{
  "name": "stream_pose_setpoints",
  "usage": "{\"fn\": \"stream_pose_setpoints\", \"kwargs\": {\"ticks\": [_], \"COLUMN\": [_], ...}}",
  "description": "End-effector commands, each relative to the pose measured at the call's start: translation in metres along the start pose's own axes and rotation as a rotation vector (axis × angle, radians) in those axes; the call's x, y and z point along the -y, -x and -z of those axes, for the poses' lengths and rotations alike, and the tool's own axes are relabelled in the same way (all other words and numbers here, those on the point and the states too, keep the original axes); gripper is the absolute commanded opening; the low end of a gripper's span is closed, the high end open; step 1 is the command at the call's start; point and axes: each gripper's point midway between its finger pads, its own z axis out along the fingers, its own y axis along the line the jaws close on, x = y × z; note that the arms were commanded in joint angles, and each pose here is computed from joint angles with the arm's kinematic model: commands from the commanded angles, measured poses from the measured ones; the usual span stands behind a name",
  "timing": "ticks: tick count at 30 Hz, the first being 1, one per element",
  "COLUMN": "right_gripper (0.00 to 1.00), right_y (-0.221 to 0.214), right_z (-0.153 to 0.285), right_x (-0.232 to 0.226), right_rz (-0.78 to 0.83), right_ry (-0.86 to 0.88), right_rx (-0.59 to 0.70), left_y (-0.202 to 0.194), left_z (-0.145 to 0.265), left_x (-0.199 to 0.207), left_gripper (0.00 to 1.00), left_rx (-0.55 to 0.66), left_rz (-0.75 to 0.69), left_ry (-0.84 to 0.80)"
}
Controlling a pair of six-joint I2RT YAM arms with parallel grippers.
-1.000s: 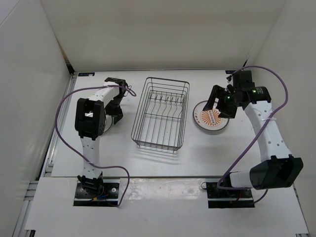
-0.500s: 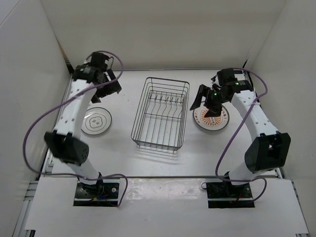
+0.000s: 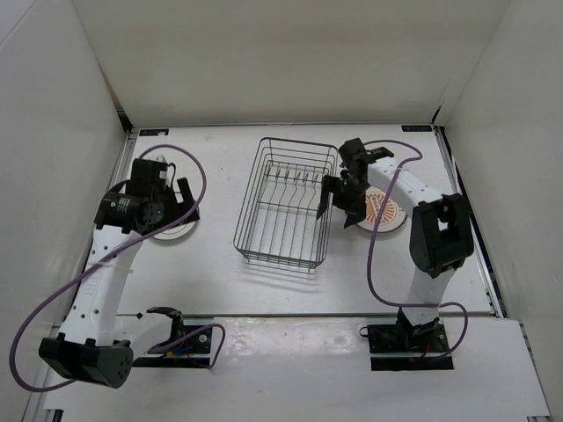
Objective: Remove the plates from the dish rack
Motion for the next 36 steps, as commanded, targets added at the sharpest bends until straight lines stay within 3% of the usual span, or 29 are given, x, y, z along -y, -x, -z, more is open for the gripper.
{"fn": "stream_pose_setpoints", "kwargs": {"ticks": [1,6,12,13,22,25,31,33,34,36], "right_gripper": [0.90,0.84,0.58,0.51,0.46,0.46,0.61,0.75,0.79,0.88], "right_y": [0.012,0.012,0.009,0.007,0.002,0.009,0.027,0.034,0.053,0.047], "right_z": [-0.015,-0.030,-0.033,-0.034,-0.034,-0.030,-0.014,-0.003,0.018,0.034], "right_x": [-0.002,-0.002,-0.004,-0.003,0.009,0.008,-0.008,-0.014,-0.028,-0.026], "right_rz": [0.032,0.100,0.175,0.196,0.258,0.285,0.333,0.339,0.341,0.287], "right_ry": [-0.065,-0.149,-0.176,-0.181,-0.215,-0.212,-0.182,-0.172,-0.171,-0.218], "right_rx": [0.041,0.003,-0.009,-0.015,-0.020,0.001,0.073,0.095,0.175,0.150], "left_y": [-0.029,-0.044,-0.048,-0.050,-0.052,-0.051,-0.053,-0.054,-0.054,-0.054], "left_z": [-0.002,-0.007,-0.009,-0.009,-0.009,-0.007,-0.010,-0.010,-0.010,-0.010], "left_x": [-0.008,-0.008,-0.004,-0.004,-0.002,0.001,0.006,0.007,0.009,0.011], "left_gripper": [1.00,1.00,1.00,1.00,1.00,1.00,1.00,1.00,1.00,1.00], "left_rx": [-0.051,-0.089,-0.095,-0.096,-0.110,-0.113,-0.131,-0.136,-0.140,-0.140], "left_rz": [-0.018,-0.025,-0.011,-0.012,-0.013,-0.020,-0.014,-0.020,-0.023,-0.032], "left_ry": [-0.002,-0.008,-0.027,-0.028,-0.040,-0.055,-0.074,-0.081,-0.090,-0.103]}}
